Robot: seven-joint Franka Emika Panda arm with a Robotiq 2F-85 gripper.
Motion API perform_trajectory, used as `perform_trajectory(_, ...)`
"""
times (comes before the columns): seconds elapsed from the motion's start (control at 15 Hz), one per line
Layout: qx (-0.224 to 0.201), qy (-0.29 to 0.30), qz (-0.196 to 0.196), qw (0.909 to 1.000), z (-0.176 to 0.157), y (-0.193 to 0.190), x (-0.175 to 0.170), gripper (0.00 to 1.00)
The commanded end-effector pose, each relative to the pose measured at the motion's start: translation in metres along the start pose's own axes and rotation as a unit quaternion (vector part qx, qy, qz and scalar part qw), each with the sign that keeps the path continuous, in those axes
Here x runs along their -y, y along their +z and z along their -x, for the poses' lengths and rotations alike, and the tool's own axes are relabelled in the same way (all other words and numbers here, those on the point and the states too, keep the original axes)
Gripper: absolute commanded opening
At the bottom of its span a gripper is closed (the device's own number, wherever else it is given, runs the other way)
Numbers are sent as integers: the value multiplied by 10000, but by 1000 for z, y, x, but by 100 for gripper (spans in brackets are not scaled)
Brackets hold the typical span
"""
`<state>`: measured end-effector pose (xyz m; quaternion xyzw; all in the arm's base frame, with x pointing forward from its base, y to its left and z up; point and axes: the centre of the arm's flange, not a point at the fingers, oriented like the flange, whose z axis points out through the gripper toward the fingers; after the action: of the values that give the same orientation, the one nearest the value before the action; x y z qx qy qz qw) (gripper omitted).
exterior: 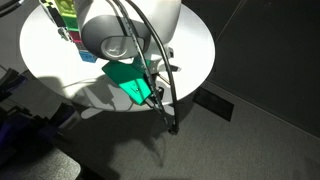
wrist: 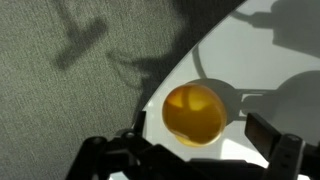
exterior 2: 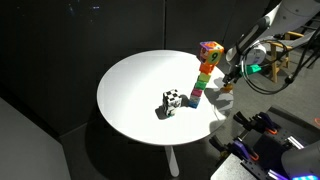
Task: Put the yellow fruit on the stacked blocks
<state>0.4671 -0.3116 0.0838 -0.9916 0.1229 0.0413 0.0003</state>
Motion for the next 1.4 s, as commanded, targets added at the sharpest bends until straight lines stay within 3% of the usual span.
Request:
perform_trajectory(0.0, -54, -27, 36, 10000, -7, 5, -6, 74)
perform_trajectory(0.2, -35, -21, 52, 10000, -9, 7, -6, 49)
perform_trajectory(0.33, -41, -27, 73, 10000, -10, 5, -6, 39)
perform_trajectory(1.33, -112, -186, 95, 9997, -4, -73, -3, 38)
